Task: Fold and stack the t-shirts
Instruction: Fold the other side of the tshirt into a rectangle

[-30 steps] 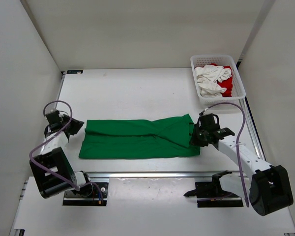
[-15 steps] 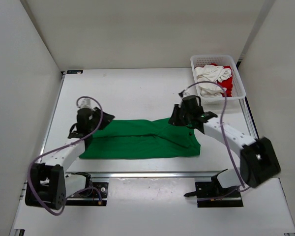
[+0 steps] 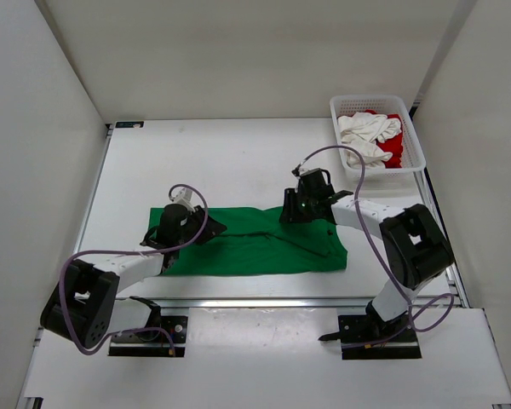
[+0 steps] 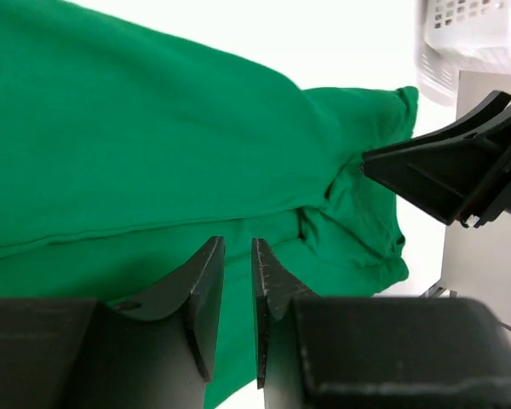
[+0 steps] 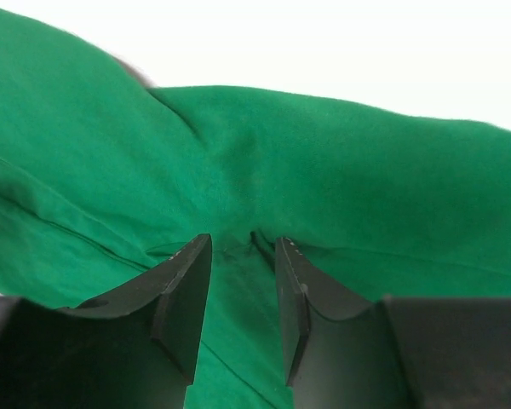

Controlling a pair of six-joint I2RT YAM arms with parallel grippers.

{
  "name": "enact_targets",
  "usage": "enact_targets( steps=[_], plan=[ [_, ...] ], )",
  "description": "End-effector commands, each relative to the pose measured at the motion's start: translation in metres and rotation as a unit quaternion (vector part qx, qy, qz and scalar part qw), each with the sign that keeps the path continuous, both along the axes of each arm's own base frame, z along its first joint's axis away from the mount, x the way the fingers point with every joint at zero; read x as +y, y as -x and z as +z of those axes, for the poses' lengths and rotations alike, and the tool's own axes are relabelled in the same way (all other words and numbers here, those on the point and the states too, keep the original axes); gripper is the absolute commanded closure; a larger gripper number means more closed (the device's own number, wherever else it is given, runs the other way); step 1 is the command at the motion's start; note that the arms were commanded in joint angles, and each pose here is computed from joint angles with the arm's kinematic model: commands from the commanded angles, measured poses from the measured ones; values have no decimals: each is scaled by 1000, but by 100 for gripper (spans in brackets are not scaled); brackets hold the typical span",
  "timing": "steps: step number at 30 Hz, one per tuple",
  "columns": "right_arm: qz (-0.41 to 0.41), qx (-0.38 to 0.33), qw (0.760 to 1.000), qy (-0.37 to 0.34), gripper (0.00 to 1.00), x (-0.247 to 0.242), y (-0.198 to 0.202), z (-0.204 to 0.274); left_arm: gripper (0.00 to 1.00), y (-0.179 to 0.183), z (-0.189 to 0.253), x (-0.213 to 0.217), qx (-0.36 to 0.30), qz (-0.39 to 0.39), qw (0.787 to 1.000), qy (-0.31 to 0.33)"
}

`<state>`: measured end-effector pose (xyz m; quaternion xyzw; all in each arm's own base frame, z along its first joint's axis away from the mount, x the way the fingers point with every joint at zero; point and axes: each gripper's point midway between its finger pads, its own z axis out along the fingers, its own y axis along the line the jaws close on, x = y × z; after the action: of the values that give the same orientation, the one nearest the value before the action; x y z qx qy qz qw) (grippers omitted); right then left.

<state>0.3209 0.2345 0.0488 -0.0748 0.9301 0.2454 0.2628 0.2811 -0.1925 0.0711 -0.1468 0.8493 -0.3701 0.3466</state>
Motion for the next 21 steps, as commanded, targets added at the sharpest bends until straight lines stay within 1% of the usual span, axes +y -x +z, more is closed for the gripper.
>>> enact_targets(
  steps=[1,2,4,6,8,9,13,16,21],
  plan=[
    [19,-23,1000,-5,66,11,-9,5,70,-5,8,2,-18,1,1000,19],
    [17,-19,1000,-2,67,11,-7,4,70,-6,8,3,-21,1,1000,16],
    [24,-21,999,-3,76,11,-6,6,70,-5,8,3,-21,3,1000,17],
    [25,-13,1000,2,89,10,0,2,70,-6,11,2,-25,3,999,20],
    [29,-19,999,-3,98,11,4,11,70,-6,7,2,-20,3,1000,17],
    [34,-21,999,-5,100,14,8,14,70,-6,7,2,-18,4,1000,22],
    [40,-2,999,-7,100,16,31,20,71,-7,7,1,-17,5,1000,24],
    [51,18,999,4,100,23,60,19,70,-6,9,-1,-20,2,999,28],
    [49,51,997,39,100,24,97,8,69,-7,13,-2,-21,3,999,37]
  ],
)
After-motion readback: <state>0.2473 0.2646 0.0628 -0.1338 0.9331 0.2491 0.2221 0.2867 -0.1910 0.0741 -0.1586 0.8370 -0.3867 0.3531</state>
